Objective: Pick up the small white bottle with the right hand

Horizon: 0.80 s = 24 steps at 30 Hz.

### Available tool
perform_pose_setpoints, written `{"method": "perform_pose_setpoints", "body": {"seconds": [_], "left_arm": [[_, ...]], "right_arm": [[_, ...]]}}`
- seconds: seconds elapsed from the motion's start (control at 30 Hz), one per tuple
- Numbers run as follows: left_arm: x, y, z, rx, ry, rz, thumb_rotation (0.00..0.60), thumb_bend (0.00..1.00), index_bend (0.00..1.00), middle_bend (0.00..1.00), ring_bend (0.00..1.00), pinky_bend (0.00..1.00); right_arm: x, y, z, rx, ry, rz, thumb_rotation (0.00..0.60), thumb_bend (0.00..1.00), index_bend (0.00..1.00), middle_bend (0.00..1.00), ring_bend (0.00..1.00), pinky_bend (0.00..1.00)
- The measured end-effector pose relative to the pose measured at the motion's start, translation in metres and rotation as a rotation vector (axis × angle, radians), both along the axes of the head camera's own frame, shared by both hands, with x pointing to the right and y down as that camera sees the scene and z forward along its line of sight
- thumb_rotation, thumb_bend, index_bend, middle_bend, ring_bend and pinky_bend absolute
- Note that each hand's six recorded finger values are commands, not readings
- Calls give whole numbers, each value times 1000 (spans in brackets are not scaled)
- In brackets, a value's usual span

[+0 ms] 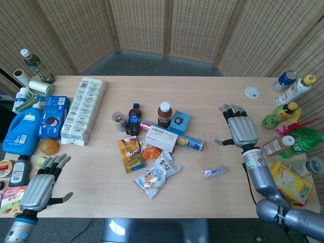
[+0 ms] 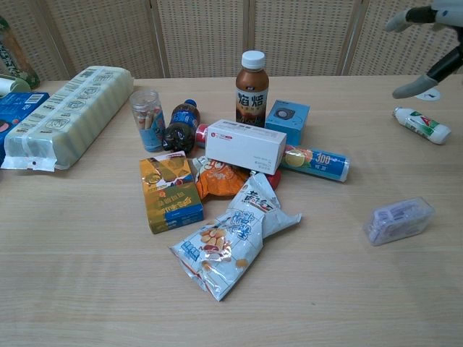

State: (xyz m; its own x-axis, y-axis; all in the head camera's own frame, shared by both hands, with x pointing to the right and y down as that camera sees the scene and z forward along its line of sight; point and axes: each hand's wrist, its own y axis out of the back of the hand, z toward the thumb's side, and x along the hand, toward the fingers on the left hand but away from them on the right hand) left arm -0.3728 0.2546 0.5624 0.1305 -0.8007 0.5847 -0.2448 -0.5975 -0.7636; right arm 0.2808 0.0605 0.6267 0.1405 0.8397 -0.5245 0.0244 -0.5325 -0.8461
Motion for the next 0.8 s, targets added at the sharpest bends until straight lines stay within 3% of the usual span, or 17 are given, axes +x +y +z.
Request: {"method": "perform_pose_setpoints", "body": {"seconds": [0.43, 0.63, 0.8], "left_arm": [[4, -1, -2, -2, -13, 3, 600, 221, 88, 19, 0, 0], [6, -1, -5, 0, -24, 5, 600, 221, 88, 19, 0, 0], [10, -1, -7, 3, -25, 10, 600, 222, 89, 18, 0, 0]], "right_arm": [[-1, -55, 56, -91, 47, 61, 473, 62, 0, 0, 0, 0], [15, -65, 82, -121, 63, 118, 477, 62, 0, 0, 0, 0], [30, -62, 100, -151, 90, 154, 474, 62, 0, 0, 0, 0]]}}
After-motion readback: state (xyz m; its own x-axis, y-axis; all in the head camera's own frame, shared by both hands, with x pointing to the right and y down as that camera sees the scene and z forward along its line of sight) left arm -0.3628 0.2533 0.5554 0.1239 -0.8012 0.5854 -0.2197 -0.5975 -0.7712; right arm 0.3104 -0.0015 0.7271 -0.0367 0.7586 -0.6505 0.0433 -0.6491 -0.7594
